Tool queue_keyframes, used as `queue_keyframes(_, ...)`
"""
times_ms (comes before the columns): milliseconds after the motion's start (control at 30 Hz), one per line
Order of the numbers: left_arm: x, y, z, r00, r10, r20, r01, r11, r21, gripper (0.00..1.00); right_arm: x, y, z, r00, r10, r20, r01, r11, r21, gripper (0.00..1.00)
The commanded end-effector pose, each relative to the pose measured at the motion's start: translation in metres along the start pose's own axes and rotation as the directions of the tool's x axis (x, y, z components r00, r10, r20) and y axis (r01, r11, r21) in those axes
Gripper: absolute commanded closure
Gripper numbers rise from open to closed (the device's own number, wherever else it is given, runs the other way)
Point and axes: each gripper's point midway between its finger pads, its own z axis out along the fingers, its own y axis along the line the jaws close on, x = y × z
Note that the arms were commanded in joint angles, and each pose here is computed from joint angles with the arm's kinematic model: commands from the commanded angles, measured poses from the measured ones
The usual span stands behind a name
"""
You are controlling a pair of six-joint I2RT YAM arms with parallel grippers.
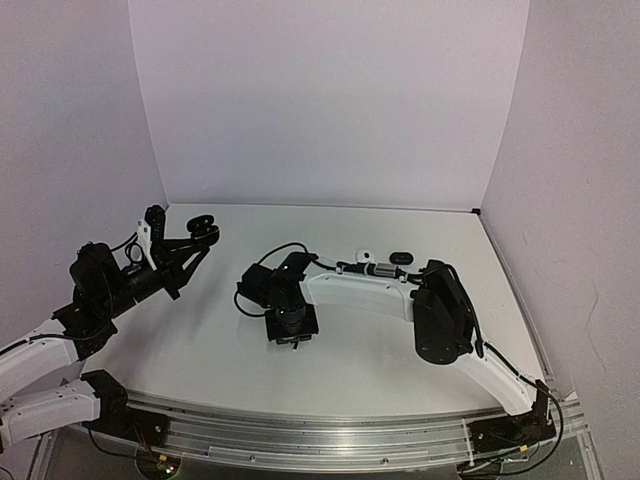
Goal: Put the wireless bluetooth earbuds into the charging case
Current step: Pick up the right earbud from the center of the board.
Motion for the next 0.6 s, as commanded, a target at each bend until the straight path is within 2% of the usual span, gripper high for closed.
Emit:
queue_keyframes(0,-0.012,-0.003,0.000,0.999,0.004,0.042,-0.004,1.000,0.010,1.00,0.010,-0.007,0.003,0.999,-0.032,-0.015,0.033,0.998,0.048,0.73)
queue_keyframes(400,-0.013,-0.004,0.001,0.999,0.003,0.043,-0.003,1.000,0.019,1.00,0.007,-0.011,0.005,0.997,-0.073,0.003,0.072,0.995,0.073,0.89)
queue_keyframes(567,-0.013,-0.005,0.000,0.999,0.012,0.047,-0.013,1.000,0.025,1.00,-0.006,-0.008,-0.007,0.994,-0.097,0.053,0.093,0.993,0.066,0.96)
